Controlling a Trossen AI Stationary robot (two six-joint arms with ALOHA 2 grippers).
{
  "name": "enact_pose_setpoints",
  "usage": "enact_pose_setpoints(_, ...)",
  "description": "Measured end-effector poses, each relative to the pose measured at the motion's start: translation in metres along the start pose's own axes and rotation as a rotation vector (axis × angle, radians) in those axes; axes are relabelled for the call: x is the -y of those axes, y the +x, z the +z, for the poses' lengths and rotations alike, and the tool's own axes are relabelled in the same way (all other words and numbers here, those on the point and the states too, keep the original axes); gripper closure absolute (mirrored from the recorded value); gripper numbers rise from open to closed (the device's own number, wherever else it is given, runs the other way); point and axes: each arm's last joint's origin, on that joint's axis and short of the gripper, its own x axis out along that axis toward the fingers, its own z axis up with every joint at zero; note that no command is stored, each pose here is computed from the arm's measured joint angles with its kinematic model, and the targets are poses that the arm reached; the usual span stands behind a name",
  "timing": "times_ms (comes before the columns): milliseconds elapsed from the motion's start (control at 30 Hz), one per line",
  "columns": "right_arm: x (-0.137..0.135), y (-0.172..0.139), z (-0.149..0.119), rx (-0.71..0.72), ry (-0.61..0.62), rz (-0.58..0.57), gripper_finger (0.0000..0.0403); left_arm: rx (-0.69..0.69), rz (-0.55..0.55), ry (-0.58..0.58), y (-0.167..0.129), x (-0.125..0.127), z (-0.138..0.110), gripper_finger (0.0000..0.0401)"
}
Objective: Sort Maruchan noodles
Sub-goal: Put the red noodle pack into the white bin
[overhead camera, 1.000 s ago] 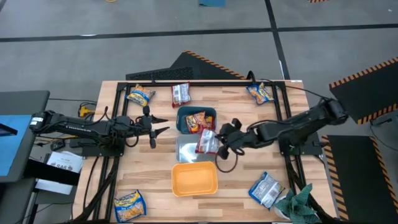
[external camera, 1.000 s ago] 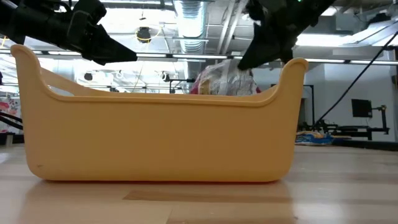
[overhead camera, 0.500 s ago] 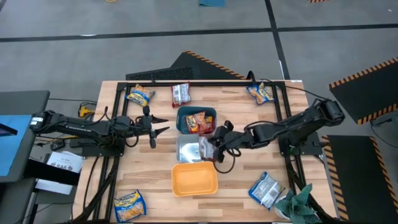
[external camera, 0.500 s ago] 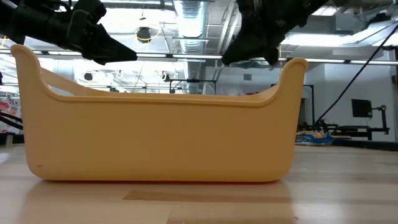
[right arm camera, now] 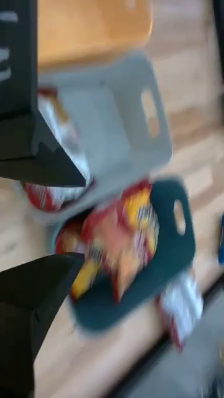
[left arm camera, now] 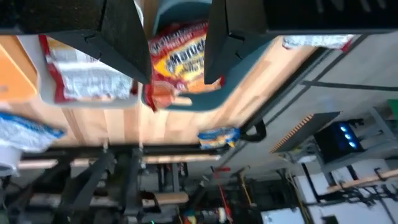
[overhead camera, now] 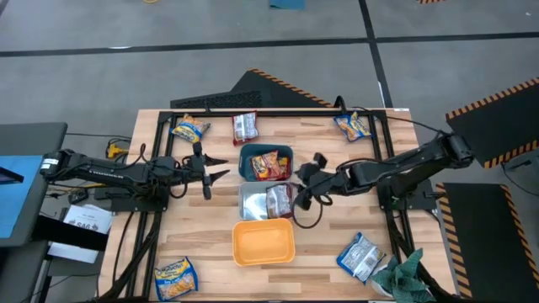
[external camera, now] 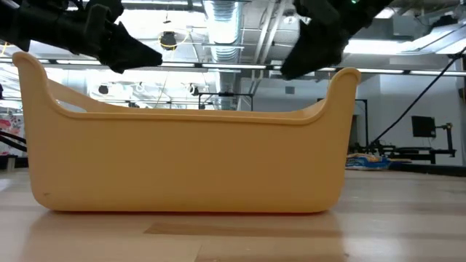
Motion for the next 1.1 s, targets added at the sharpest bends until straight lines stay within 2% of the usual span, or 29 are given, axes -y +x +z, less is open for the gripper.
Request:
enact_pose_setpoints(100, 0.010, -0.009, -0.005, 0.018, -0.001, -0.060, 0.0185, 0.013, 0.068, -0.050, 0.002, -0.002, 0.001, 0.0264)
enact_pose_setpoints(233, 0.019, -0.016, -0.009, 0.068, 0.030, -0.077, 0.0186, -0.029, 0.178, -0.173, 0.012, -0.009, -0.008, 0.0264)
enact_pose_setpoints(400, 0.031, -0.014, -0.007, 0.104, 0.079, -0.109, 0.0191, -0.143, 0.370, -0.231, 0.040, -0.039, -0.020, 0.0264)
enact_pose_setpoints(533, 0.039, -0.009, 0.001, 0.155, 0.134, -0.122, 0.0193, -0.250, 0.415, -0.267, 0.073, -0.080, -0.001, 0.0264)
enact_pose_setpoints(700, 0.041, -0.004, 0.000, 0.144, 0.135, -0.134, 0.0193, -0.527, 0.481, -0.355, 0.109, -0.130, 0.002, 0.0264)
enact_pose_setpoints(767, 0.041, -0.004, -0.002, 0.125, 0.122, -0.137, 0.0193, -0.629, 0.502, -0.379, 0.121, -0.144, -0.006, 0.0264)
enact_pose_setpoints(867, 0.037, -0.006, -0.004, 0.113, 0.106, -0.126, 0.0193, -0.698, 0.502, -0.421, 0.139, -0.156, -0.021, 0.0264)
enact_pose_setpoints(1000, 0.033, -0.008, -0.006, 0.113, 0.094, -0.108, 0.0193, -0.744, 0.477, -0.471, 0.160, -0.166, -0.045, 0.0264)
enact_pose_setpoints(1100, 0.031, -0.009, -0.006, 0.112, 0.090, -0.103, 0.0193, -0.751, 0.503, -0.513, 0.168, -0.174, -0.059, 0.0264)
